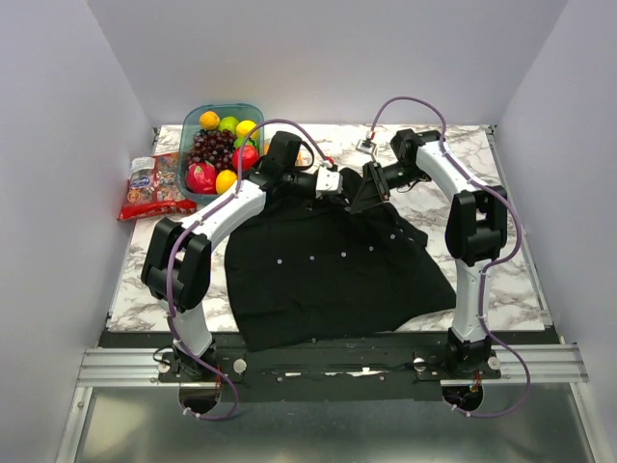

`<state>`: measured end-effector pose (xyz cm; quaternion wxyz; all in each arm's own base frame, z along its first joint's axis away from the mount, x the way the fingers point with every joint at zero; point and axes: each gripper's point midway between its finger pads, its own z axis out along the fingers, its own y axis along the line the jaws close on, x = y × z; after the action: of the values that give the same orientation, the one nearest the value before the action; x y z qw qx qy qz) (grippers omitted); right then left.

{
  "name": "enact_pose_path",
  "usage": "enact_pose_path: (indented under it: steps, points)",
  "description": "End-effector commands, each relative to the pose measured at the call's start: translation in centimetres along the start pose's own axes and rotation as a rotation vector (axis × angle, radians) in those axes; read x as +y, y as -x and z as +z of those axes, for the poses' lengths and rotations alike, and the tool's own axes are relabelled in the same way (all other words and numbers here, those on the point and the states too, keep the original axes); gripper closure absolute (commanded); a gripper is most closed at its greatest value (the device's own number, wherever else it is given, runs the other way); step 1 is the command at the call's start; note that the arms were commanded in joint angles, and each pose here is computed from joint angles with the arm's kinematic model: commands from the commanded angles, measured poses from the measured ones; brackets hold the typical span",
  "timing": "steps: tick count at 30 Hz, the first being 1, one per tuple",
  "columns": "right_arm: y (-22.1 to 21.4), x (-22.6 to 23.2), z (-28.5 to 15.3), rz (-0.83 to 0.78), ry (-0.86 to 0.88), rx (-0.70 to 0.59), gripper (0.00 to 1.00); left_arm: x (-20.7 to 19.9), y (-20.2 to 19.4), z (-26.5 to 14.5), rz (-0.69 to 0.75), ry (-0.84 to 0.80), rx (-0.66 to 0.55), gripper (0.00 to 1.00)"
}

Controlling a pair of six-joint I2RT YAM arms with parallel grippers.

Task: Remove the brooch from the garment

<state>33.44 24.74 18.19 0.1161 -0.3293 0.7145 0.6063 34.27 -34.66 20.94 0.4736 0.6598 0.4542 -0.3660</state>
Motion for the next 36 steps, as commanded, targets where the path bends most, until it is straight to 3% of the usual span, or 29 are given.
enact_pose_path:
  steps: [1,13,24,27,36]
  points:
    - [0.0,1.4,-0.3,0.035,0.002,0.009,0.57,-0.5,0.2,0.2,-0.004,-0.036,-0.002,0.67]
    - [0.0,1.1,-0.2,0.042,-0.005,0.012,0.57,-1.7,0.0,-0.1,-0.039,-0.066,-0.008,0.63]
    - [0.1,0.8,-0.1,0.051,-0.009,0.015,0.57,0.1,0.0,1.2,-0.033,-0.022,-0.017,0.64]
    - [0.0,0.7,-0.1,0.052,-0.012,0.016,0.57,0.1,0.1,1.2,-0.039,-0.025,-0.025,0.67]
    - [0.4,0.5,-0.1,0.053,-0.025,0.016,0.55,-0.1,0.0,1.3,-0.078,-0.044,-0.026,0.96]
